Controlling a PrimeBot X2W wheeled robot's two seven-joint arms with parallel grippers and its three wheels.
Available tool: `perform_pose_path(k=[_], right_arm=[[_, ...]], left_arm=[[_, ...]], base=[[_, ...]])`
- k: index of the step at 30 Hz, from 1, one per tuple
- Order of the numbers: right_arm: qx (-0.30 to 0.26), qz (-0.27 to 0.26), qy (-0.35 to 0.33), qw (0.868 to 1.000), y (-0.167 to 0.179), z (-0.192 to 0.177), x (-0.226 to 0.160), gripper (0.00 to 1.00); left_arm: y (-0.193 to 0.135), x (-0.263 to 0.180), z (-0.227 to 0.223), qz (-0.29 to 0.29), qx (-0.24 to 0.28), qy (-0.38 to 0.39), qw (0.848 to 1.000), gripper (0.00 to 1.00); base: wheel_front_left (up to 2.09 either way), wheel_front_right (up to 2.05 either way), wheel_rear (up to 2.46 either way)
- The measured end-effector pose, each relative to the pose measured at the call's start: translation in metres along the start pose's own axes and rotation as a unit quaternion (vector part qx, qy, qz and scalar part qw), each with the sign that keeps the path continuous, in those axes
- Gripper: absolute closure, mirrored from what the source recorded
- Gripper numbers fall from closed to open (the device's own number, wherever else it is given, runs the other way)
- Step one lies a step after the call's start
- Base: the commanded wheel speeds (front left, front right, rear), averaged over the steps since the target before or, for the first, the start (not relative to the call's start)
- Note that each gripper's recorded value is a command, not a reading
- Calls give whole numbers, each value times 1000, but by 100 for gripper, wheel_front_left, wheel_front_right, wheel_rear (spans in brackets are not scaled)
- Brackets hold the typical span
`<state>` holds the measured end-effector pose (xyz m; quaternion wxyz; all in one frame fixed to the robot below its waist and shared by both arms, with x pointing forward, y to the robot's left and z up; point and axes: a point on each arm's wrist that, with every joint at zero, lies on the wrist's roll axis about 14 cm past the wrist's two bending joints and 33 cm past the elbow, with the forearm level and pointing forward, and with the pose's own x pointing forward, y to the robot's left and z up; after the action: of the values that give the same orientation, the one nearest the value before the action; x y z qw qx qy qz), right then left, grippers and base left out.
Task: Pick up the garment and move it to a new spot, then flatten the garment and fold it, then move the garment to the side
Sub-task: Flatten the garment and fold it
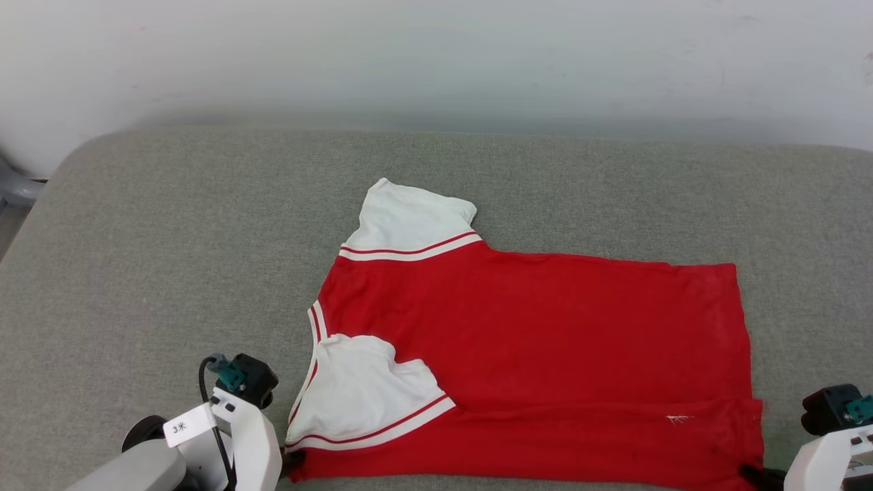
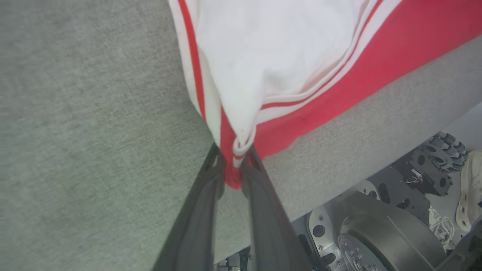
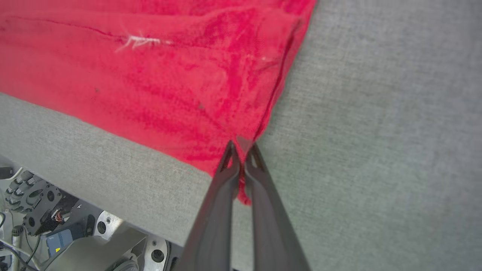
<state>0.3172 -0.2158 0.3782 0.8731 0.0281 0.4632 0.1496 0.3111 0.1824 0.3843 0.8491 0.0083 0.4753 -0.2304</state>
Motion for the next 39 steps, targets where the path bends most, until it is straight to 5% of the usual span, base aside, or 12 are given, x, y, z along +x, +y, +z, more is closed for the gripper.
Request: perform_pose_path(k=[1,2,10,16,24,29,39], right_arm=[[3,-2,-10,1000,-1,3,0,16],[6,-2,-20,1000,-1,6,0,0],[-13,-29,-176,984,-6,62,-25,0],[-27,-63,-346,936,-7,121,-62,0],[-54,-90,-456,884,7,154,-91,0],[-68,-94,-465,878,17,158,-86,0],[-70,-95,-464,878,15,175,-64,0]], left_arm=[[2,-1,2,5,2,-7,1000,0],[4,-2,4,10,2,-15,1000,0],[15,-29,47,45,27,-121,991,0],[24,-54,100,83,62,-224,969,0],[18,-60,177,92,113,-306,941,0],[18,-47,222,82,131,-301,941,0],[44,21,268,66,107,-152,980,0]], base=[[0,0,0],[0,0,0],[0,0,0],[0,0,0],[0,0,0],[0,0,0],[0,0,0]])
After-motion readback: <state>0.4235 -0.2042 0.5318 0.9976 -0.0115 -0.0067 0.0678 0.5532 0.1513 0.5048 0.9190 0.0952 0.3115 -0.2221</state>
